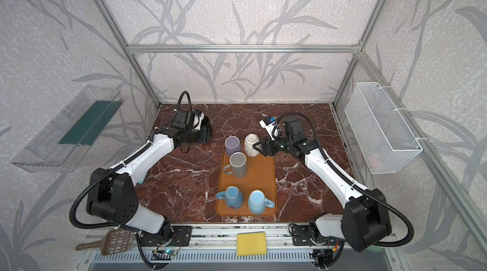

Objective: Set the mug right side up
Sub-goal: 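Raise the left gripper while the right gripper moves over the white mug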

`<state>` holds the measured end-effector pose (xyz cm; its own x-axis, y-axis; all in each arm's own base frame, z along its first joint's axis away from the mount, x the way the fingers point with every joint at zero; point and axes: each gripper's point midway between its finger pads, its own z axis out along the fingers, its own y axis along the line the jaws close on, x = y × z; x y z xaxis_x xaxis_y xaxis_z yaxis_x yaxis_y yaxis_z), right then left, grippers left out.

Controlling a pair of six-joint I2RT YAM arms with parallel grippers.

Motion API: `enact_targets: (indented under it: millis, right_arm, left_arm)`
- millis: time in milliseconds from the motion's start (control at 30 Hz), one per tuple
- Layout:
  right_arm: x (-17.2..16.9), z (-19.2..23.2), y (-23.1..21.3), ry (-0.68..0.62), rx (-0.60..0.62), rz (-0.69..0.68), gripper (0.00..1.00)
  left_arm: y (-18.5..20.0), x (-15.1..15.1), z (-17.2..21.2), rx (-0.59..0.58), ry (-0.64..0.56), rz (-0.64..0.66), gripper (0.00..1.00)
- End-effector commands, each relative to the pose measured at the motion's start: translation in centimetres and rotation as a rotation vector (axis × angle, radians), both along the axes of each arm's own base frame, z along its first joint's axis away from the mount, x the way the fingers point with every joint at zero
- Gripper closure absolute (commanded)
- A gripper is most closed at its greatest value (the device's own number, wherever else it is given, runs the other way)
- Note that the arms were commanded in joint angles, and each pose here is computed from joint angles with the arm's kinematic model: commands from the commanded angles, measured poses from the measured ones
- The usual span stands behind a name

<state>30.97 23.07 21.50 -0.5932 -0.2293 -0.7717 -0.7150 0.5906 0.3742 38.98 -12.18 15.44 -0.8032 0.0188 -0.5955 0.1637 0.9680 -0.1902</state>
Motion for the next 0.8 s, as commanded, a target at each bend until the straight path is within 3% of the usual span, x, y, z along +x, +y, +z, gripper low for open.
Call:
enact_targets:
  millis: [0,533,767]
  right_arm:
    - [0.5,-0.4,-1.0,-0.022,-0.079,-0.027,0.36]
    - [1.9,-2.8,-2.7,-0.038,-0.220,-0.082,0.28]
    - [2.3,-4.4,-2.5,-0.024,-0.282,-0.025,0.25]
  left_arm:
    - [-0.3,-0.8,0.8,-0.019,-0.025,0.017,0.32]
    - [-2.0,-3.4,2.3,-0.048,-0.072,-0.014,0.32]
    - [-1.5,-4.0,2.3,-0.040,-0.097,-0.005,0.31]
